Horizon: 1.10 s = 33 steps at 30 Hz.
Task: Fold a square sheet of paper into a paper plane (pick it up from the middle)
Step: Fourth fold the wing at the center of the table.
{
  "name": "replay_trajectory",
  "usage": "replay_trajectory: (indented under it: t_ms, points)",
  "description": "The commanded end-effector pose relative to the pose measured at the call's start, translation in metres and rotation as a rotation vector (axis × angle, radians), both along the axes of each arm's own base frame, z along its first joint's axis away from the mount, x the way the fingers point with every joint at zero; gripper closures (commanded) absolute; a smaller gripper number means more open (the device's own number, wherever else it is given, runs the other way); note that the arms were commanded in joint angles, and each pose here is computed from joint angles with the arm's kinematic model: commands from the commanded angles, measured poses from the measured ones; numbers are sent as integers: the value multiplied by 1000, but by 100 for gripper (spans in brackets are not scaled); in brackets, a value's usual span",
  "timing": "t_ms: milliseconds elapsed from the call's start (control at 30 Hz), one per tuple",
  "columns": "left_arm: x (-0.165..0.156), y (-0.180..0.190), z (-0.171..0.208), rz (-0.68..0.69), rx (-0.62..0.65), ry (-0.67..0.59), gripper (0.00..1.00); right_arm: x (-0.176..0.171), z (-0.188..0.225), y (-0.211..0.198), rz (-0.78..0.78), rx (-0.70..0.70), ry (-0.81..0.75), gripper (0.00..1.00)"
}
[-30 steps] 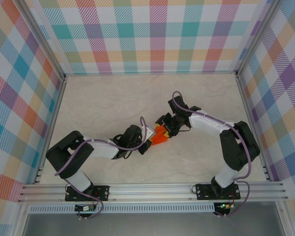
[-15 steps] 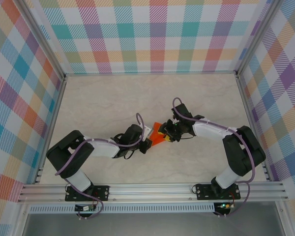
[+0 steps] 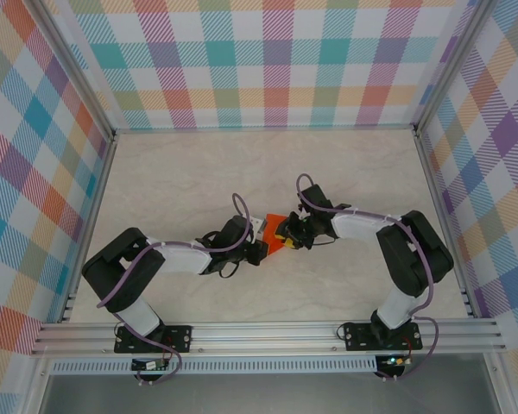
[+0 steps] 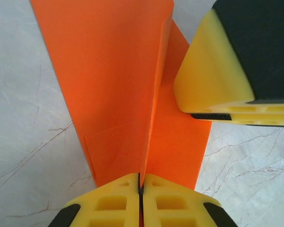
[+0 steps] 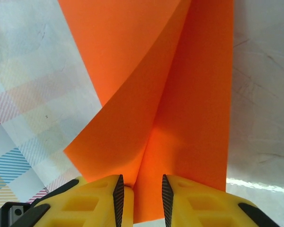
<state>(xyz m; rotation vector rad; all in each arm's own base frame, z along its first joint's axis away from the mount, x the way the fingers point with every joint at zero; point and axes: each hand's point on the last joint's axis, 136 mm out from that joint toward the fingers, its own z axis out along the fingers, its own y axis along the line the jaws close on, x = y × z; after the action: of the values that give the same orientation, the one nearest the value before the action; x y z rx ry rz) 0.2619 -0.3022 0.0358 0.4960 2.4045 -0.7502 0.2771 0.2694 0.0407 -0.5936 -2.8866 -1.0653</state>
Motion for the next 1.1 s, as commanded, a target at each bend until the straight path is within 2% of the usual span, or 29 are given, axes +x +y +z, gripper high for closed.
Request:
replay_trajectory:
  t_ms: [0,267,567,767,933,1067]
  points:
    - [-7,-3,-3,-10,-17,17,92,9,1,8,28,20,-28,70]
    - [-10,-2,-8,-20,-9,34,89,16,2,13,52,44,-84,65]
    - [-13,-2,-11,-39,4,30,89,23,0,8,34,63,-136,65]
    - [-12,-2,-10,-34,3,31,89,22,-11,8,46,55,-115,63]
    - [-12,-1,-11,-23,7,43,86,19,-19,4,49,26,-89,60]
    - [-10,2,-8,-7,20,47,78,16,-28,0,53,-11,-59,59]
